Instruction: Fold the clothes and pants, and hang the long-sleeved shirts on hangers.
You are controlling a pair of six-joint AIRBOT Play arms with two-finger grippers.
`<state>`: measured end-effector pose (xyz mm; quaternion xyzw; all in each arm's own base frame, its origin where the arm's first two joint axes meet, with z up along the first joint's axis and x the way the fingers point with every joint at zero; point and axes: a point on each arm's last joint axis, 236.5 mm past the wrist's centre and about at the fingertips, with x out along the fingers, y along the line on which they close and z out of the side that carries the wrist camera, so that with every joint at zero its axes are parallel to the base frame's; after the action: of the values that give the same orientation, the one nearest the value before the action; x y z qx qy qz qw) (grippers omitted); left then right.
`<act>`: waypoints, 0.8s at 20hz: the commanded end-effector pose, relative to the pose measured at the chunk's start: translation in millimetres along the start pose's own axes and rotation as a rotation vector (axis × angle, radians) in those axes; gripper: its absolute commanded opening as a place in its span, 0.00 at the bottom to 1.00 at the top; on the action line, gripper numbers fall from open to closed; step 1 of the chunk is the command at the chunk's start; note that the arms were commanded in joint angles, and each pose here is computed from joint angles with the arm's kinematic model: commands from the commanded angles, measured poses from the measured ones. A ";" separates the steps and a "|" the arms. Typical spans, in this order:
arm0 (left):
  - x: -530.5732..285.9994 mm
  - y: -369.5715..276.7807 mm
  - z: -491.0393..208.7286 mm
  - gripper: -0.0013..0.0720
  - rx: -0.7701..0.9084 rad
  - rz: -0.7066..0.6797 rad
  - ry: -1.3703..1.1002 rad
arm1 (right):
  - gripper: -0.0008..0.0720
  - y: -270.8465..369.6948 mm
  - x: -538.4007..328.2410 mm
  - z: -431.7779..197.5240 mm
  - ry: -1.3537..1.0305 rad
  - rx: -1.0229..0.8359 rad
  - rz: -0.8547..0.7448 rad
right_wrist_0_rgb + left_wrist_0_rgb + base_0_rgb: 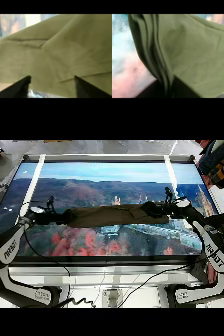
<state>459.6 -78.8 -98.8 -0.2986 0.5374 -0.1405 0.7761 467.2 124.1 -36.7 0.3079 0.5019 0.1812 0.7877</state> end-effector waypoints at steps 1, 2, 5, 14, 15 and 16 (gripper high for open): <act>-4.5 -40.3 18.3 0.05 0.067 -0.070 -0.023 | 0.53 33.4 6.8 -1.1 0.018 -0.094 0.028; -17.4 -51.7 24.6 0.05 0.114 -0.084 -0.015 | 0.51 45.6 11.6 0.3 0.007 -0.129 0.030; -72.1 -82.3 32.7 0.05 0.256 -0.076 0.010 | 0.16 75.9 35.0 -2.1 -0.046 -0.238 0.008; -220.0 -157.8 15.6 0.05 0.444 -0.097 -0.148 | 0.03 219.3 144.8 -129.4 0.028 -0.270 0.149; -226.6 -161.2 14.9 0.05 0.453 -0.096 -0.164 | 0.03 238.4 154.2 -146.8 0.046 -0.284 0.174; -230.8 -164.0 14.2 0.05 0.461 -0.095 -0.174 | 0.03 256.5 162.9 -162.8 0.062 -0.297 0.199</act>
<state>414.9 -80.9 153.0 -0.1638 0.4290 -0.2695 0.8464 427.0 396.1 -25.8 0.2132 0.4554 0.3151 0.8049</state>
